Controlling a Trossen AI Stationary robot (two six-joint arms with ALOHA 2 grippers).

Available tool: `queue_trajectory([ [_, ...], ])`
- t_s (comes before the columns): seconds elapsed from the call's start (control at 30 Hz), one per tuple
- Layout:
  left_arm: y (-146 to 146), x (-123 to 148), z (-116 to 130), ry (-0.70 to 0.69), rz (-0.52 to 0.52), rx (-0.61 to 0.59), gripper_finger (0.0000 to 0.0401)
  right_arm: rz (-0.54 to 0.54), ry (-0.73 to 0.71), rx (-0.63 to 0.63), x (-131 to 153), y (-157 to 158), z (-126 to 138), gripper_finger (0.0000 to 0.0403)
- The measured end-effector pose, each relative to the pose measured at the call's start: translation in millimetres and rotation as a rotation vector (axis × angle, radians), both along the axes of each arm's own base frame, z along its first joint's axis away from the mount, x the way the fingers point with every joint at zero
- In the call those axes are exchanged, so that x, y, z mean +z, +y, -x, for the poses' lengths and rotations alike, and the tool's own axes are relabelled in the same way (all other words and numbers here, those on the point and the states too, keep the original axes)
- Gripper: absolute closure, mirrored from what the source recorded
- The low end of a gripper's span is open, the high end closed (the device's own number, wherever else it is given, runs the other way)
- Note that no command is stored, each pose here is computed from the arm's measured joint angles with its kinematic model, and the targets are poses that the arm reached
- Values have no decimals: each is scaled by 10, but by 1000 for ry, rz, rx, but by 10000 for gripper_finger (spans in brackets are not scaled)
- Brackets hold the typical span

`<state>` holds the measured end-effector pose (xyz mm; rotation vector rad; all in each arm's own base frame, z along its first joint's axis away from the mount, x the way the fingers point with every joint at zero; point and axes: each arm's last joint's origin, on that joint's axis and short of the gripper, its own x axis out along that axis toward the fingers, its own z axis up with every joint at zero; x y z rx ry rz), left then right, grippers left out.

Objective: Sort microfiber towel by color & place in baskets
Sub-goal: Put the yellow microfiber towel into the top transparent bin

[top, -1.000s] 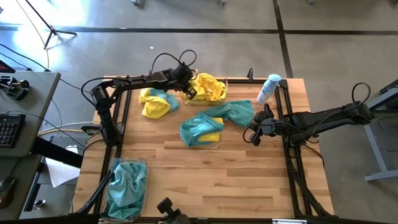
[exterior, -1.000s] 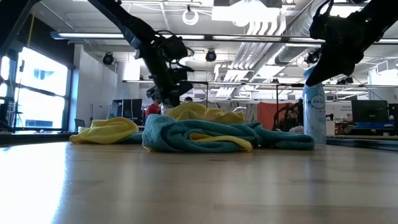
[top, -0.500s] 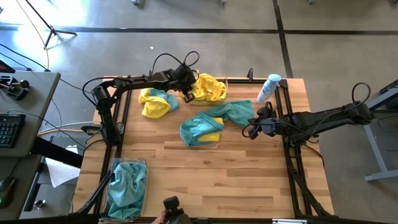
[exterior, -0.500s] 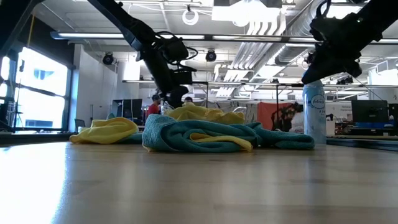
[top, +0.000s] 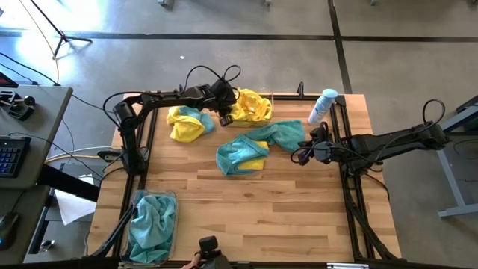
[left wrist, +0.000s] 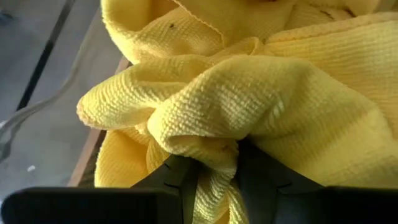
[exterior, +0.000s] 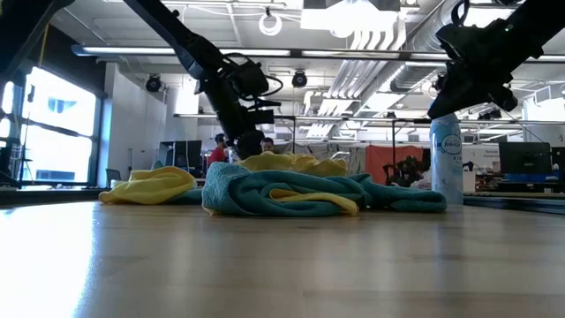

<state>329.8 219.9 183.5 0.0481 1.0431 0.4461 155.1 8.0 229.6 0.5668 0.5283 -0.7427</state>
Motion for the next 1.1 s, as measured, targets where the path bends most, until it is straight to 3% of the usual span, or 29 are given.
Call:
queue_trajectory([
  [0.23,-10,316,7,17,-86,1,309,5,3,3,0,-1,0,403],
  [0.47,-62,774,40,1,-77,24,309,12,13,6,-4,-2,5,403],
  [0.67,-146,1010,66,-1,-67,10,309,16,30,8,-14,-3,17,403],
  [0.93,-199,1103,-19,-62,-55,-191,309,22,42,12,-19,-4,22,403],
  [1.1,-103,852,-108,-1,-41,-273,309,38,48,12,-18,-7,24,403],
])
